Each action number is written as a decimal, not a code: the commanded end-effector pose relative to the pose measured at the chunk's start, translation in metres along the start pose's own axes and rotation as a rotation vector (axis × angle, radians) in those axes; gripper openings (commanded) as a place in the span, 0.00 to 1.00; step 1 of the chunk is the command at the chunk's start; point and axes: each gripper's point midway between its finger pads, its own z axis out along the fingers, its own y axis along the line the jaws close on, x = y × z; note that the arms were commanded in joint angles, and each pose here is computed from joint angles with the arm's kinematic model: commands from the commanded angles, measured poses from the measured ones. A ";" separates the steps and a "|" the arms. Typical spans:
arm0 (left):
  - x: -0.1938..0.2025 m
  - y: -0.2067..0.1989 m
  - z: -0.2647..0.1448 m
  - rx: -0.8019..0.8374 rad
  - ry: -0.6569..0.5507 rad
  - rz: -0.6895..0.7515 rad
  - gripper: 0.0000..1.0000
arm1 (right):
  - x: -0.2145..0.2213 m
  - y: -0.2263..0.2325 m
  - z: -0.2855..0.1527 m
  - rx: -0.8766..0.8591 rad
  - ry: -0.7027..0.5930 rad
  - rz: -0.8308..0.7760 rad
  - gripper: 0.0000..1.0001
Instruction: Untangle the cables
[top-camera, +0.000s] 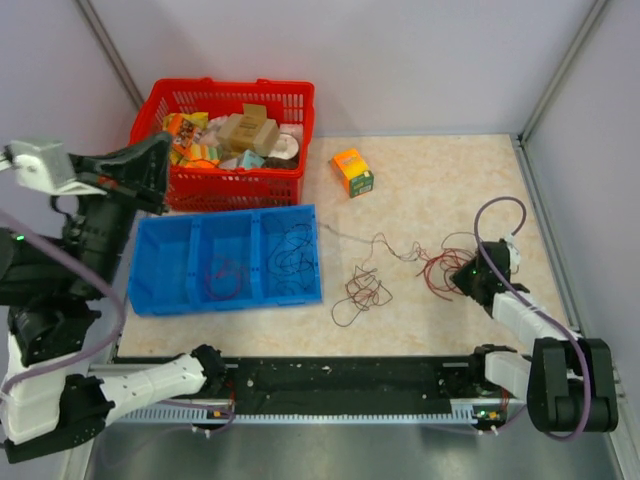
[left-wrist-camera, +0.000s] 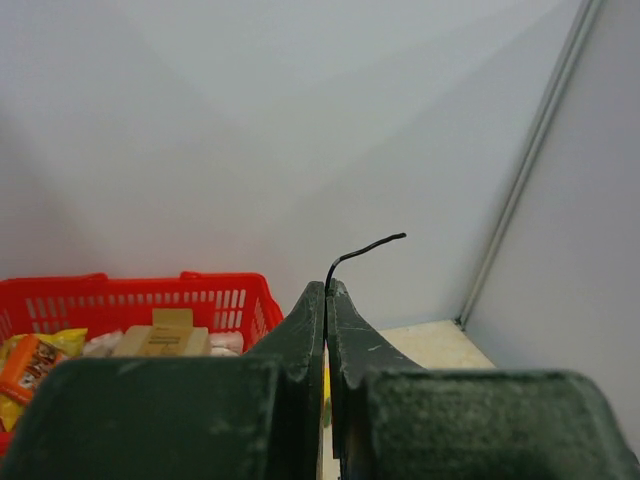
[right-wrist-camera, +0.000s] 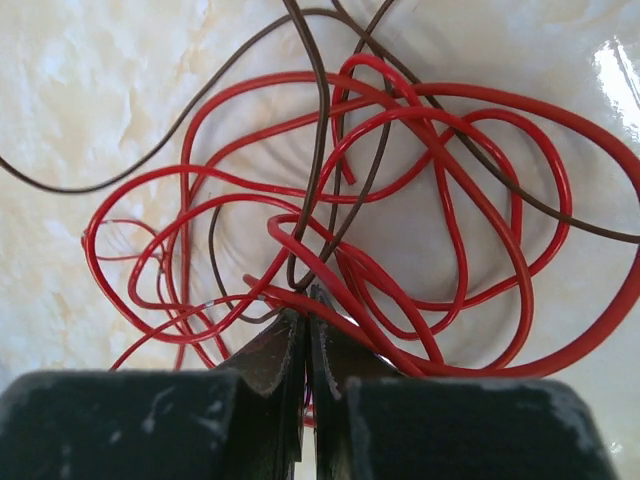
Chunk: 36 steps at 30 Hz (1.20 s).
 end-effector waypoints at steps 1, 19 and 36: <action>-0.109 0.052 -0.052 -0.126 -0.271 -0.039 0.00 | -0.023 0.005 0.004 -0.035 -0.038 0.068 0.00; -0.061 0.057 -0.047 -0.178 -0.188 -0.028 0.00 | -0.025 0.024 0.004 -0.151 0.016 0.008 0.00; 0.058 0.037 0.032 -0.299 0.052 0.200 0.00 | -0.009 0.031 -0.003 -0.240 0.068 -0.059 0.06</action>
